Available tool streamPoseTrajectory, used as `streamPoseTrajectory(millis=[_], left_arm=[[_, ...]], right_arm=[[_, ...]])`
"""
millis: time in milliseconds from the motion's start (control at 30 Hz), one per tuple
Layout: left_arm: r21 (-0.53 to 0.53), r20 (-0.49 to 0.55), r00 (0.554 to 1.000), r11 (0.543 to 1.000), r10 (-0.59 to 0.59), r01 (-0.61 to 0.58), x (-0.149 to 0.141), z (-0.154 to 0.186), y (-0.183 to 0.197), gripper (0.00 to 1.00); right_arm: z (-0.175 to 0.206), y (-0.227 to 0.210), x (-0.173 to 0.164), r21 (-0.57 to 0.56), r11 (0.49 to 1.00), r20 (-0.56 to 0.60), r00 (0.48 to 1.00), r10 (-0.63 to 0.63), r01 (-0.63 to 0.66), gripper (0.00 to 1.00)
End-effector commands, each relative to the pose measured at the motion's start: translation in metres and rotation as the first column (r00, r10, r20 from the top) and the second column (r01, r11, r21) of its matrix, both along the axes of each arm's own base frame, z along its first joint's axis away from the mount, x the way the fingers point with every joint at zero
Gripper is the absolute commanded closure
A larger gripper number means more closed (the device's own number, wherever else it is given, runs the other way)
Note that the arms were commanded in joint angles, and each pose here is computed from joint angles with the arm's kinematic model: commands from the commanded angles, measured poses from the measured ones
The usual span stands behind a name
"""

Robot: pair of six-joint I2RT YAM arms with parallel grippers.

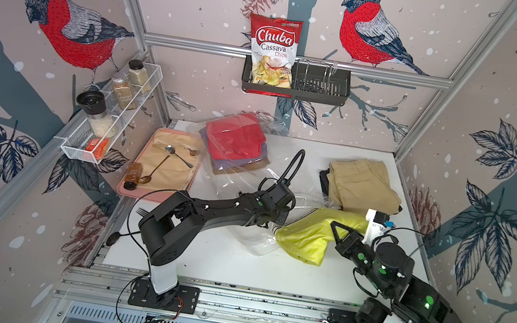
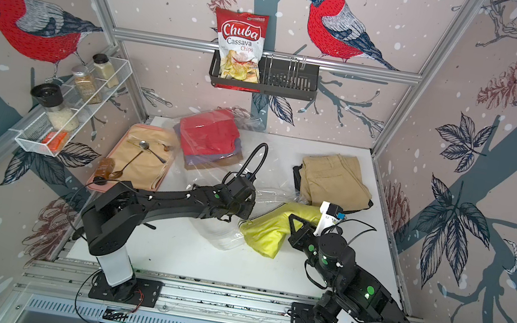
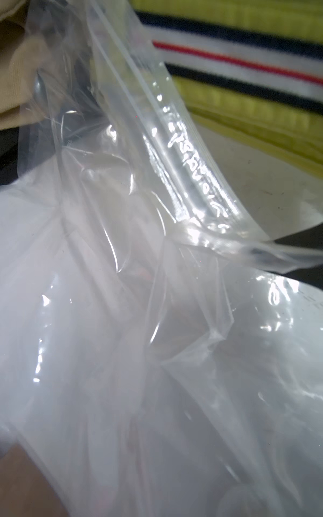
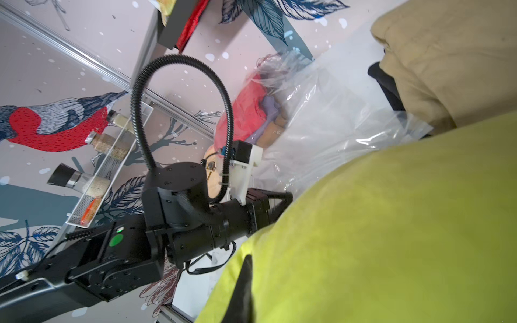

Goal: Take the trousers out of the vacuum bag
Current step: Take out the trousers from the vacuum bag, then place the trousers at the corner of the board.

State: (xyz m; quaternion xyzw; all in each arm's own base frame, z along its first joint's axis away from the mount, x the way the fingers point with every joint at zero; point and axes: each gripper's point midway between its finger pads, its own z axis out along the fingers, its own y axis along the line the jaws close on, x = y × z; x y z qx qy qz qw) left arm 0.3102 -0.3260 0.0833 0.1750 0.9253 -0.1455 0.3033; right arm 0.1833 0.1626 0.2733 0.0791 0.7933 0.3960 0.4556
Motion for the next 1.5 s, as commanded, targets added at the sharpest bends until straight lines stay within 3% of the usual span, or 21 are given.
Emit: streamPoseTrajectory(millis=[0,33,100,233,333,433,500,600,767,900,967,1033,1067,1167,1333,1467], left_arm=[[-0.076,0.011,1.000,0.997,-0.001,0.002,-0.001,0.017,-0.006,1.00],[-0.093,0.015,1.000,0.996,-0.002,0.003,-0.002,0.023,-0.007,1.00],[-0.127,0.027,1.000,0.992,-0.005,0.009,-0.003,0.037,-0.009,0.89],[-0.190,0.066,0.998,0.982,0.003,0.010,-0.007,0.071,-0.005,0.47],[-0.231,0.109,0.994,0.973,0.026,-0.001,-0.009,0.096,0.006,0.26],[-0.262,0.149,0.988,0.965,0.036,0.005,-0.014,0.112,0.013,0.20],[-0.273,0.156,0.987,0.962,0.024,0.019,-0.018,0.117,0.015,0.21],[-0.316,0.156,0.983,0.938,-0.096,0.142,-0.035,0.119,0.001,0.27],[-0.457,0.207,0.921,0.799,-0.331,0.390,-0.082,0.134,-0.030,0.45],[-0.477,0.246,0.894,0.756,-0.374,0.448,-0.105,0.138,-0.051,0.68],[-0.571,0.241,0.900,0.697,-0.364,0.434,-0.108,0.141,-0.061,0.80],[-0.668,0.241,0.899,0.609,-0.367,0.428,-0.112,0.147,-0.074,0.91],[-0.689,0.232,0.904,0.595,-0.360,0.414,-0.110,0.147,-0.079,0.97],[-0.690,0.199,0.928,0.627,-0.315,0.361,-0.094,0.138,-0.095,1.00],[-0.701,0.199,0.928,0.617,-0.315,0.359,-0.071,0.142,-0.128,1.00],[-0.739,0.191,0.928,0.574,-0.321,0.351,-0.053,0.151,-0.153,1.00]], right_arm=[[0.054,-0.009,0.011,0.021,0.998,0.163,0.985,-0.062,0.059,1.00],[0.063,-0.010,0.011,0.020,0.998,0.176,0.982,-0.068,0.066,1.00],[0.080,-0.012,0.013,0.014,0.997,0.203,0.976,-0.076,0.075,1.00],[0.109,-0.014,0.018,0.004,0.995,0.247,0.964,-0.097,0.100,1.00],[0.135,-0.016,0.020,0.000,0.994,0.283,0.953,-0.106,0.111,1.00],[0.160,-0.018,0.022,0.001,0.993,0.328,0.938,-0.115,0.121,1.00],[0.172,-0.019,0.026,-0.009,0.990,0.345,0.929,-0.130,0.142,1.00],[0.184,-0.021,0.033,-0.022,0.986,0.367,0.918,-0.148,0.168,1.00],[0.201,-0.022,0.050,-0.025,0.983,0.388,0.908,-0.157,0.181,1.00],[0.207,-0.027,0.070,-0.005,0.986,0.384,0.911,-0.149,0.164,1.00],[0.207,-0.031,0.080,0.014,0.989,0.380,0.914,-0.143,0.149,1.00],[0.206,-0.034,0.089,0.031,0.990,0.373,0.918,-0.136,0.134,1.00],[0.207,-0.036,0.092,0.036,0.991,0.374,0.918,-0.130,0.126,1.00],[0.207,-0.038,0.099,0.045,0.995,0.372,0.922,-0.104,0.094,1.00],[0.204,-0.049,0.113,0.053,0.996,0.369,0.925,-0.092,0.078,1.00],[0.199,-0.060,0.125,0.076,0.996,0.370,0.926,-0.078,0.053,1.00]])
